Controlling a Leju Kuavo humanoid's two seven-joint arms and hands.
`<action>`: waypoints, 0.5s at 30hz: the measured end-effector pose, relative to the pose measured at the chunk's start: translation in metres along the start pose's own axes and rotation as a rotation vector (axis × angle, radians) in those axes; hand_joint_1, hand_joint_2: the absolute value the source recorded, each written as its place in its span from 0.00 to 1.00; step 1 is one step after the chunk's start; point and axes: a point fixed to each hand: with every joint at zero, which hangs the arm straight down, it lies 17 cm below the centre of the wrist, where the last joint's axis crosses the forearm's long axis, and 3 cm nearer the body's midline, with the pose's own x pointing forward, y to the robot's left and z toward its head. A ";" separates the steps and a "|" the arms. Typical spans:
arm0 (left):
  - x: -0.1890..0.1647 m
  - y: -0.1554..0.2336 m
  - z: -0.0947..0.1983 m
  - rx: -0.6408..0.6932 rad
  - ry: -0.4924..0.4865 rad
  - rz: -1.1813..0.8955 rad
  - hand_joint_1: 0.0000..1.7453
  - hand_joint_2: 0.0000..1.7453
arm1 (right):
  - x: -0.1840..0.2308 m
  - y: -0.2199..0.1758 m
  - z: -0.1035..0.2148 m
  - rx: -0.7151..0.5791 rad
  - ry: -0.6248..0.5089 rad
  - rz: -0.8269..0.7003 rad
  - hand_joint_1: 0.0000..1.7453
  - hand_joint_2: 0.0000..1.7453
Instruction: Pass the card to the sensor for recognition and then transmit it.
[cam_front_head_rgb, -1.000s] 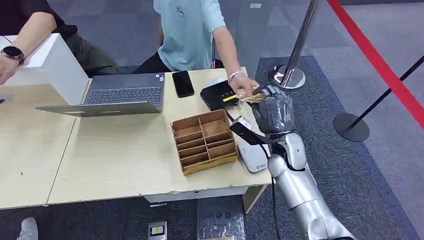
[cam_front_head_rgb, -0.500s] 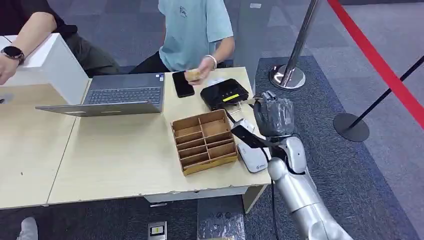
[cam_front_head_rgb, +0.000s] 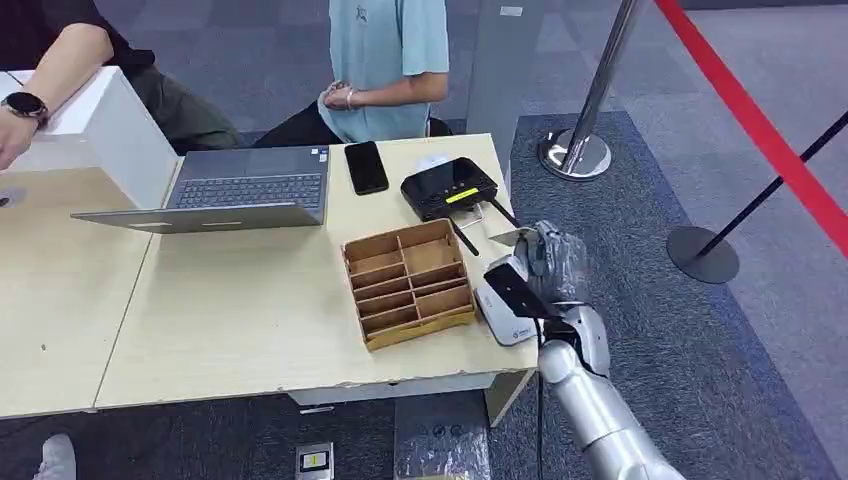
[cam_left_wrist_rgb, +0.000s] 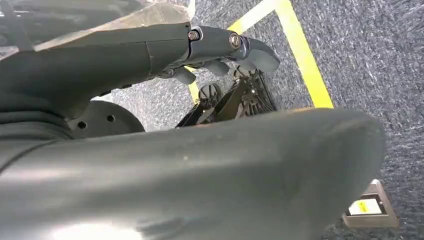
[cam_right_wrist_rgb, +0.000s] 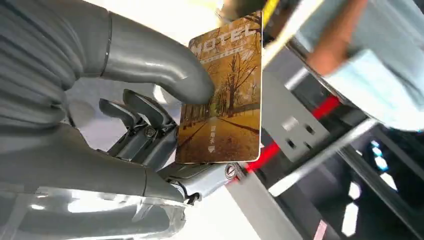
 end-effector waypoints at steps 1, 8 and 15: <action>0.000 0.000 0.000 -0.001 -0.001 0.004 0.00 0.00 | -0.007 0.004 0.005 0.013 0.017 -0.003 1.00 1.00; -0.001 -0.001 0.000 -0.004 -0.009 0.021 0.00 0.00 | -0.038 0.029 0.035 0.089 0.097 0.002 1.00 1.00; -0.001 -0.001 0.000 -0.005 -0.014 0.030 0.00 0.00 | -0.062 0.046 0.061 0.148 0.167 0.016 1.00 1.00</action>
